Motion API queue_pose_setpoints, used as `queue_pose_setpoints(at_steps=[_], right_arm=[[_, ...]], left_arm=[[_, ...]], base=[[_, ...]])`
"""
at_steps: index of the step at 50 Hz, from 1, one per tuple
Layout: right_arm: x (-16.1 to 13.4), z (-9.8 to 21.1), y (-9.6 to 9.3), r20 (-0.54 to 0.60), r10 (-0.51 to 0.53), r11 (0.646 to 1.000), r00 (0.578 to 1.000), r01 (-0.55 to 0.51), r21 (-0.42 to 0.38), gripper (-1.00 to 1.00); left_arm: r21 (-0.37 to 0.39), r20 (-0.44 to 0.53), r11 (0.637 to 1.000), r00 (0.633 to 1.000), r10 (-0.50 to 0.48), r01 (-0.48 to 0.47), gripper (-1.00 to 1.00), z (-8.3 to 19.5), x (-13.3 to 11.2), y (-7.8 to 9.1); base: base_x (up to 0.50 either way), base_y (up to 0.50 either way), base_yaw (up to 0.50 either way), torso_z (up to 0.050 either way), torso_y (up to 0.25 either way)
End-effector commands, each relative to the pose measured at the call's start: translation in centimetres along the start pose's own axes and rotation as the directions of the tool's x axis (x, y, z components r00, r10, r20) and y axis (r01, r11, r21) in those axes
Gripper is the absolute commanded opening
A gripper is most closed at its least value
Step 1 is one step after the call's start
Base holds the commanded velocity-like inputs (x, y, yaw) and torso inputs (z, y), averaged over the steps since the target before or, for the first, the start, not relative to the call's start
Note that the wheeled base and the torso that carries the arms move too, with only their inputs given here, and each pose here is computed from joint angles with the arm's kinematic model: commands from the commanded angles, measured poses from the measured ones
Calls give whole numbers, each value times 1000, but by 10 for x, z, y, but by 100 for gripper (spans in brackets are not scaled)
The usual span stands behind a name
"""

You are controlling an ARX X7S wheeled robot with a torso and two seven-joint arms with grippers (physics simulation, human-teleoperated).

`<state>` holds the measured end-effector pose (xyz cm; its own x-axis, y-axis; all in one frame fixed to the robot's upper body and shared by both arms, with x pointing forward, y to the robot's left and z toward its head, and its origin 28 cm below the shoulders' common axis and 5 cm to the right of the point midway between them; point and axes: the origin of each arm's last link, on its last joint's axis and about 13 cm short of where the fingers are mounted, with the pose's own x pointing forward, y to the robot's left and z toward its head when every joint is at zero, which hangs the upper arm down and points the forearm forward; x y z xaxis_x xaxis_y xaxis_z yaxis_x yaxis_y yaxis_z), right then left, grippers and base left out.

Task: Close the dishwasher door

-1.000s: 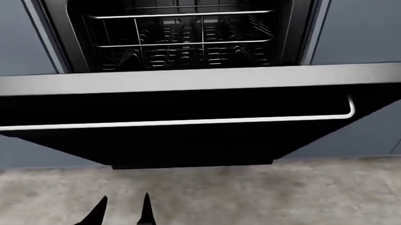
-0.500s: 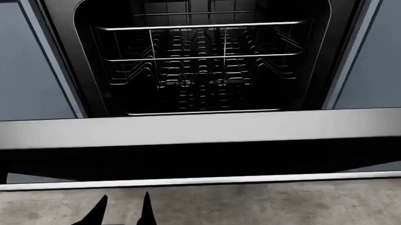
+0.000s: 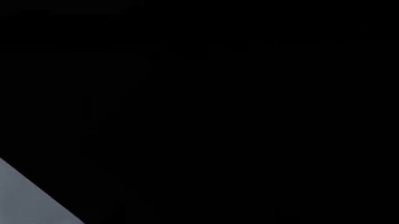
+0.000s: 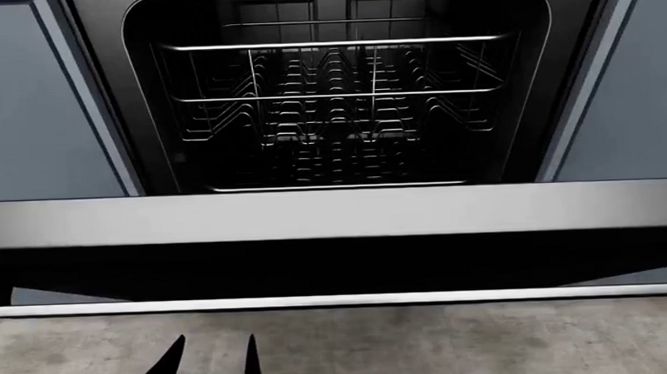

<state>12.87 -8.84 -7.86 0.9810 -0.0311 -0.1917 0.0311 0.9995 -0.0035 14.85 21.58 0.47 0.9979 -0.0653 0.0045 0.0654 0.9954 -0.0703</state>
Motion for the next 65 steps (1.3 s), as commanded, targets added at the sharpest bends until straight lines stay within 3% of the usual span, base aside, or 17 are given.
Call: queue_pose_setpoints(at_steps=[1,5,7,8,10,11,13,14,17,32,43,65], right_arm=[[0,0,0,3,-31,999,1000,31,-8,100],[10,-15,-7,7,-39,999,999,39,-12,100],[16,-9,-10,20,-39,999,999,39,-21,100],[20,-7,-11,30,-38,999,999,38,-28,100],[28,-2,-12,53,-36,998,998,38,-42,100],[32,1,-13,64,-34,998,997,37,-47,100],[38,7,-14,91,-33,997,995,39,-63,100],[41,10,-15,102,-33,997,994,40,-69,100],[46,20,-16,129,-34,996,991,44,-81,100],[55,54,-17,187,-26,991,982,50,-124,100],[64,89,-20,218,-19,985,976,55,-162,100],[85,160,-29,278,-30,974,960,90,-207,100]], left_arm=[[43,17,999,1000,3,-4,100,-8,-2,2],[48,38,999,999,8,-10,100,-5,0,3],[53,111,999,994,-16,10,100,-33,14,-3],[75,78,997,997,-8,2,100,-50,14,-1],[125,-75,992,997,30,-21,100,-85,1,9],[132,-77,991,997,30,-19,100,-79,-1,9],[81,18,996,999,28,-30,100,-83,12,6],[100,-6,995,999,32,-31,100,-78,8,6],[71,40,997,999,37,-39,100,-61,16,4],[79,73,995,996,58,-64,100,-30,46,-1],[57,120,995,990,72,-79,100,12,62,-4],[57,164,994,983,79,-90,100,57,83,-8]], base=[[0,0,0,0,0],[0,0,0,0,0],[0,0,0,0,0],[0,0,0,0,0],[0,0,0,0,0],[0,0,0,0,0],[0,0,0,0,0],[0,0,0,0,0],[0,0,0,0,0],[0,0,0,0,0],[0,0,0,0,0],[0,0,0,0,3]])
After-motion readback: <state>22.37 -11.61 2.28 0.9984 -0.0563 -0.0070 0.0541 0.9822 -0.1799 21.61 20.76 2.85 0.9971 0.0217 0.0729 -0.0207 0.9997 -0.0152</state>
